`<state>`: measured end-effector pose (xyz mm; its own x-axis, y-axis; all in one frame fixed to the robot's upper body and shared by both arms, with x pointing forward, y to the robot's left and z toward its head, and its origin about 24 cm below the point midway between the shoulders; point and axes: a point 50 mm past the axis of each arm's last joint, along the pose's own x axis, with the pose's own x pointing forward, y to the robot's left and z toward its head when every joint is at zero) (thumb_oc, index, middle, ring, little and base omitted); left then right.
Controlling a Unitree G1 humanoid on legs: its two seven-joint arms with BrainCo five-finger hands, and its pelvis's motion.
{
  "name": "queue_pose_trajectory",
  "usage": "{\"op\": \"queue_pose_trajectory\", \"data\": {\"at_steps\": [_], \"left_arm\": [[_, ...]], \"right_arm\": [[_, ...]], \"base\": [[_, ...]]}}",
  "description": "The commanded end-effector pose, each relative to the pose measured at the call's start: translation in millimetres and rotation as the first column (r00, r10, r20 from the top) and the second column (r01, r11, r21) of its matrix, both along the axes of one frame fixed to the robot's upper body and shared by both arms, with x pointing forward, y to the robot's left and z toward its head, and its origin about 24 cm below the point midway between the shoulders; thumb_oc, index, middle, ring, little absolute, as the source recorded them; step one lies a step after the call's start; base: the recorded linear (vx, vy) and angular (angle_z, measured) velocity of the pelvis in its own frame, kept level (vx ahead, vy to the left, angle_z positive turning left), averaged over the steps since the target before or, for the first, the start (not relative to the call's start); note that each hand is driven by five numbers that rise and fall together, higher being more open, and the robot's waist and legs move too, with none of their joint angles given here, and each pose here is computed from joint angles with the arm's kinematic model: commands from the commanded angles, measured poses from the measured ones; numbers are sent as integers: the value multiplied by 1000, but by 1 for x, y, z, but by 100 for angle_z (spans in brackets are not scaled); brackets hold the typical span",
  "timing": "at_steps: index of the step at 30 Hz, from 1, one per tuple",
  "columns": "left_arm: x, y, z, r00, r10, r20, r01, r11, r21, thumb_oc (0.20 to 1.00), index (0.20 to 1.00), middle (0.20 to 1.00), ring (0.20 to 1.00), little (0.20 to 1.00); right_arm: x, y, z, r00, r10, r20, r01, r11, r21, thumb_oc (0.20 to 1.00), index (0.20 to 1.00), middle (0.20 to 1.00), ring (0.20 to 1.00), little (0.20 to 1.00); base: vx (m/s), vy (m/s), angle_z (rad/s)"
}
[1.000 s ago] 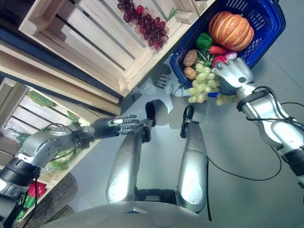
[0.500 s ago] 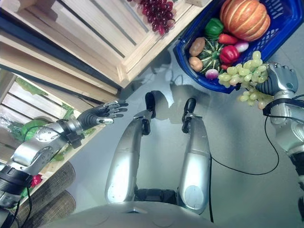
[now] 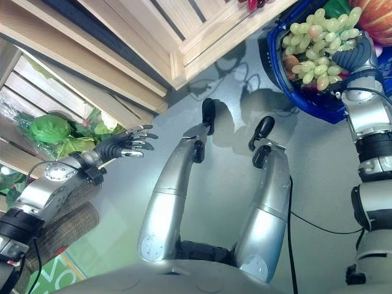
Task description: Pick up fruits and vegetables into the basket
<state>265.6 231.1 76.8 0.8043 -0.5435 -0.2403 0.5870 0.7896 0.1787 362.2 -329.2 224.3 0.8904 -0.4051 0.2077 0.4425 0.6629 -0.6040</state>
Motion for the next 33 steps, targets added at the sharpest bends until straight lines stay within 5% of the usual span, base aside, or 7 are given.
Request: {"op": "queue_pose_trajectory", "data": {"at_steps": [1, 5, 6, 7, 16, 24, 33], "left_arm": [[-7, -26, -31, 1000, -11, -28, 9, 997, -74, 1000, 1000, 1000, 1000, 1000], [-10, -38, -39, 999, -32, 12, 33, 997, -72, 1000, 1000, 1000, 1000, 1000], [-10, -41, -39, 999, -36, 25, 37, 997, -69, 1000, 1000, 1000, 1000, 1000], [-11, -44, -39, 998, -39, 46, 42, 997, -63, 1000, 1000, 1000, 1000, 1000], [-12, -74, -31, 978, -27, 208, 33, 999, -25, 1000, 1000, 1000, 1000, 1000], [-19, -81, -23, 930, 9, 368, -45, 995, 89, 1000, 1000, 1000, 1000, 1000], [-24, -70, -9, 884, 116, 452, -139, 990, 18, 1000, 1000, 1000, 1000, 1000]], "right_arm": [[-13, -34, 19, 988, -137, 75, 127, 983, 134, 200, 200, 200, 200, 200], [-13, -42, 4, 968, -239, 78, 192, 903, 383, 200, 200, 200, 200, 200], [-14, -44, -2, 964, -258, 61, 208, 879, 429, 366, 366, 366, 366, 366], [-15, -46, -7, 962, -268, 49, 217, 861, 461, 1000, 1000, 1000, 1000, 1000], [-14, -34, -32, 928, -350, 128, 239, 823, 516, 1000, 1000, 1000, 1000, 1000], [-31, 30, -74, 977, -70, 200, 23, 973, 228, 1000, 1000, 1000, 1000, 1000], [-93, 94, -153, 970, 220, 100, -232, 964, 131, 1000, 1000, 1000, 1000, 1000]], "base": [[-9, 40, -5], [-3, 18, -3], [0, 0, 0], [0, 0, 0], [-26, -8, -2], [-30, 44, -14], [-1, 48, -21]]}}
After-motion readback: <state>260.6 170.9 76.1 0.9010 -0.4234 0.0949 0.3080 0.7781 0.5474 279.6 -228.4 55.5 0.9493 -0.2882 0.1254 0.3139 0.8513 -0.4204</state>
